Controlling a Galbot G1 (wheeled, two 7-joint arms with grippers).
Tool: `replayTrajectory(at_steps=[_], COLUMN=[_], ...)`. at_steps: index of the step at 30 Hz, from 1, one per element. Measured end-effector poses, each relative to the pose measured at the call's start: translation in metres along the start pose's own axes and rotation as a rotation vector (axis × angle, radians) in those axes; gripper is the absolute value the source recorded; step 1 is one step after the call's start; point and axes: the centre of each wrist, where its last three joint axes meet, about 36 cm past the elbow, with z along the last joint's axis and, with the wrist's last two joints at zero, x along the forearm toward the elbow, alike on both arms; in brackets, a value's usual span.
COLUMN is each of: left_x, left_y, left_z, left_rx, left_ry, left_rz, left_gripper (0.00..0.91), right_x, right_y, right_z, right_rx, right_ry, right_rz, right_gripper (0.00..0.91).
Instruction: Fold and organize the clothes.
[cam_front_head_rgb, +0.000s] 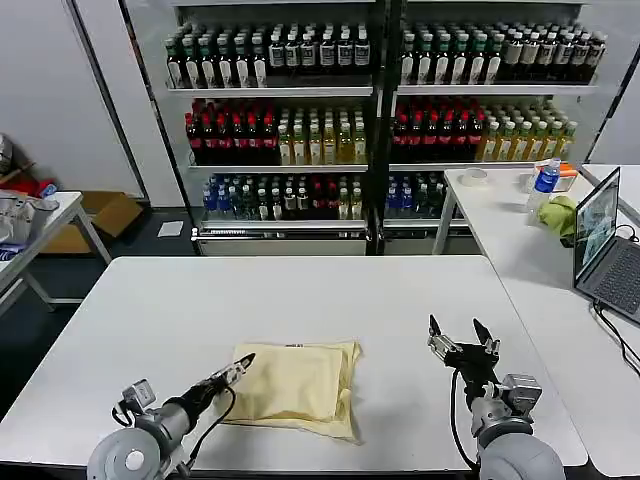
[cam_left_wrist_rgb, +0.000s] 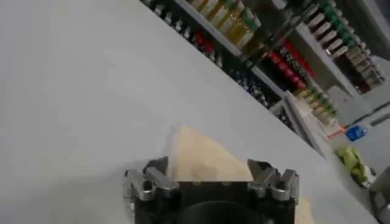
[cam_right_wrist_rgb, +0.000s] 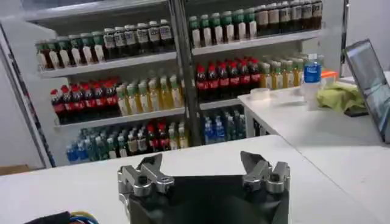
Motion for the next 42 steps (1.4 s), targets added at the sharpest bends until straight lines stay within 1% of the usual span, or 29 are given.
replayTrajectory(at_steps=[1, 2, 3, 4, 19, 30, 37, 39, 42], left_x=[-0.001, -0.002, -0.002, -0.003, -0.007, -0.004, 0.007, 0.014, 0.029], left_y=[-0.001, -0.002, -0.002, -0.003, -0.004, -0.007, -0.004, 0.002, 0.018], left_z=[0.001, 0.002, 0.004, 0.005, 0.021, 0.020, 0.006, -0.003, -0.023], left_rx=[0.002, 0.003, 0.005, 0.008, 0.085, 0.177, 0.226, 0.237, 0.244], left_ry=[0.002, 0.004, 0.005, 0.005, -0.004, -0.052, -0.094, -0.110, -0.144], left_rz=[0.003, 0.005, 0.007, 0.009, 0.025, 0.066, 0.078, 0.068, 0.036], left_gripper=[0.383, 0.222, 0.030, 0.010, 0.010, 0.010, 0.010, 0.010, 0.020], right_x=[0.000, 0.000, 0.000, 0.000, -0.001, 0.000, -0.001, -0.002, -0.004], right_y=[0.000, 0.000, 0.000, -0.001, 0.000, -0.002, -0.002, -0.002, -0.002], right_z=[0.000, 0.000, 0.001, 0.001, 0.002, 0.000, -0.002, -0.003, -0.003], right_rx=[0.000, -0.001, -0.001, -0.002, -0.009, -0.008, -0.014, -0.016, -0.019], right_ry=[0.000, 0.001, 0.001, 0.002, 0.003, -0.001, -0.009, -0.011, -0.010], right_rz=[0.001, 0.002, 0.003, 0.004, 0.010, 0.017, 0.018, 0.017, 0.014], right_gripper=[0.907, 0.907, 0.907, 0.907, 0.907, 0.907, 0.907, 0.907, 0.907])
